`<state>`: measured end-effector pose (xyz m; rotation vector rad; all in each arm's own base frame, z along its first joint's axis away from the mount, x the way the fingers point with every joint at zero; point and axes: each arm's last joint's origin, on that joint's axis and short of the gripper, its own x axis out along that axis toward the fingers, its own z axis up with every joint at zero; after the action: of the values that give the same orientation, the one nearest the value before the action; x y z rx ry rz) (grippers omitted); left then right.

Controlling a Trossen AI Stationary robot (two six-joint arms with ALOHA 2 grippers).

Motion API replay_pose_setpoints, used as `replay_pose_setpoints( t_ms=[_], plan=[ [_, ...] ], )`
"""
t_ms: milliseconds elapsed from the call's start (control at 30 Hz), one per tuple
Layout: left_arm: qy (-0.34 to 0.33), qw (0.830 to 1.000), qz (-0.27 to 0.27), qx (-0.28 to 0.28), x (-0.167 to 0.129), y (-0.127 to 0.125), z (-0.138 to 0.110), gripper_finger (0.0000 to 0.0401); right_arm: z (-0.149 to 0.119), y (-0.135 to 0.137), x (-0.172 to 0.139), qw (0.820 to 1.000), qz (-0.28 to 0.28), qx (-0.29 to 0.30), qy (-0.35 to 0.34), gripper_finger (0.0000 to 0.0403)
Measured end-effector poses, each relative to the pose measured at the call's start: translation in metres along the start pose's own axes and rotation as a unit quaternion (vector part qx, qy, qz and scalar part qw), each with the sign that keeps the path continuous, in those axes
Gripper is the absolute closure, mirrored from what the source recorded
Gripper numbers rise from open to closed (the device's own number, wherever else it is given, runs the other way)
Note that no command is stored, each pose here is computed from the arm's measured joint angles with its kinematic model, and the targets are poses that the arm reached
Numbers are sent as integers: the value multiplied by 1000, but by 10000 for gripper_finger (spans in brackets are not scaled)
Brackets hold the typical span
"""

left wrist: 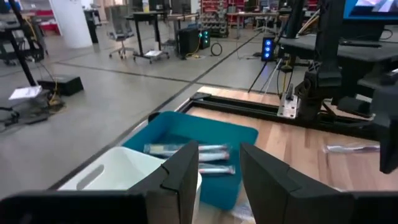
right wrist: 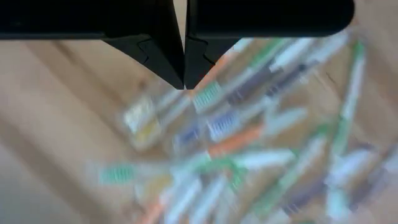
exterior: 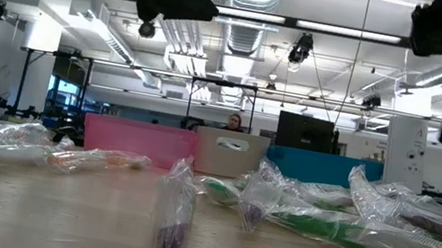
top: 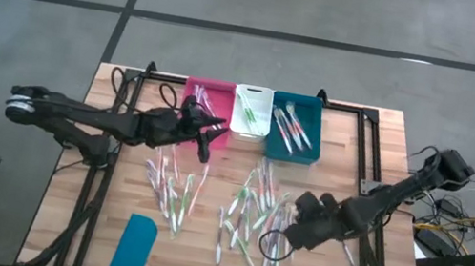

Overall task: Pick & Place Toothbrushes
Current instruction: Put the orange toothbrush into the blue bin

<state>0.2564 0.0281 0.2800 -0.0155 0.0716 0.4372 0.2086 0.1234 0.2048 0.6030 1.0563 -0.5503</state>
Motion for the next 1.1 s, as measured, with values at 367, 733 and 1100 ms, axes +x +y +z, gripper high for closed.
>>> replay_pose_setpoints(
  t_ms=[367, 733, 1100],
  plan=[
    [23, 1000, -1, 10, -8, 3, 1, 277, -4, 29, 16, 997, -49, 26, 57, 389],
    [36, 999, 0, 29, -9, 4, -1, 278, -13, 29, 39, 991, -87, 63, 77, 299],
    [40, 999, -1, 28, -9, 4, -2, 281, -23, 32, 67, 986, -122, 59, 95, 218]
  ],
)
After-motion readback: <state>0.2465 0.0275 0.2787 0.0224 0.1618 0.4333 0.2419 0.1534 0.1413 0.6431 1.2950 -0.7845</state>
